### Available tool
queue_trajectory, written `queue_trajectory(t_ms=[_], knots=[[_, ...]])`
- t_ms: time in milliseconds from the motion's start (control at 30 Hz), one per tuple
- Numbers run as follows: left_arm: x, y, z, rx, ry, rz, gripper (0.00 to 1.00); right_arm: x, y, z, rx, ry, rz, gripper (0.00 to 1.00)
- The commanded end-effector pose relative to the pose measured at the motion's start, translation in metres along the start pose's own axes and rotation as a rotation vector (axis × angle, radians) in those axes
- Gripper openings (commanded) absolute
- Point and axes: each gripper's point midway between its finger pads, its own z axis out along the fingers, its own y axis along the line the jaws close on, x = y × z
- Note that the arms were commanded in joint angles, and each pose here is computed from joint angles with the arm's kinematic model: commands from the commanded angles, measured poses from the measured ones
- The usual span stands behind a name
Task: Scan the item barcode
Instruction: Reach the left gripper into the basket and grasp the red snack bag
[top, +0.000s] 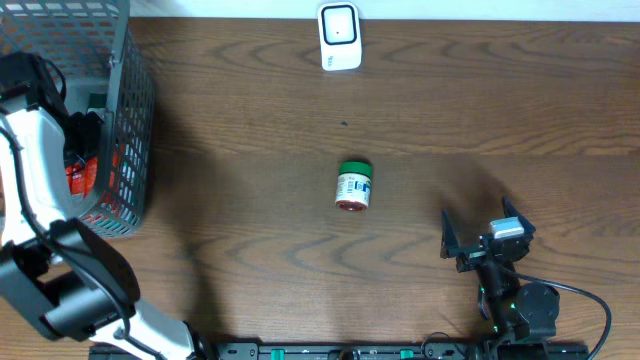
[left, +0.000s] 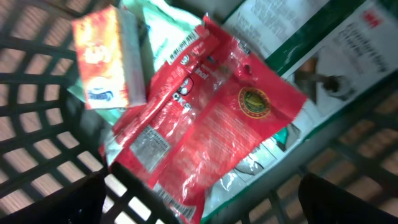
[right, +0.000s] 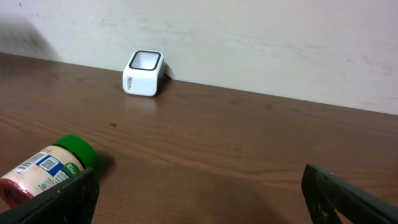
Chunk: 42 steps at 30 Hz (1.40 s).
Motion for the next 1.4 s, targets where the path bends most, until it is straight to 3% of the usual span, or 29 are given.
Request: queue_trajectory(t_ms=[0,500,533,567,667,700,800,1167,1367], knots=[[0.008,-0.002,0.023,-0.022,0.064,0.039,0.98,0.001,-0.003,0.0,0.012,0.001,0.01,0.99],[0.054,-0.006,0.103,-0.075,0.268,0.088,1.0,0.001,-0.003,0.0,0.012,0.001,0.01,0.99],[0.054,-0.006,0.104,-0.075,0.27,0.088,0.95,0.001,-0.003,0.0,0.012,0.001,0.01,0.99],[0.051,-0.006,0.1,-0.071,0.257,0.086,0.72,0.001,-0.003,0.0,0.012,0.001,0.01,0.99],[0.043,-0.006,0.089,-0.061,0.23,0.079,0.45,0.001,-0.003,0.0,0.012,0.001,0.01,0.99],[0.034,-0.005,0.074,-0.052,0.194,0.071,0.29,0.001,-0.003,0.0,0.012,0.001,0.01,0.99],[0.022,-0.004,0.05,-0.034,0.124,0.057,0.19,0.001,-0.003,0.0,0.012,0.001,0.01,0.99],[-0.025,0.02,-0.131,0.113,-0.422,-0.083,0.27,0.001,-0.003,0.0,0.012,0.001,0.01,0.99],[-0.01,0.033,-0.255,0.281,-0.763,-0.16,0.27,0.001,-0.003,0.0,0.012,0.001,0.01,0.99]])
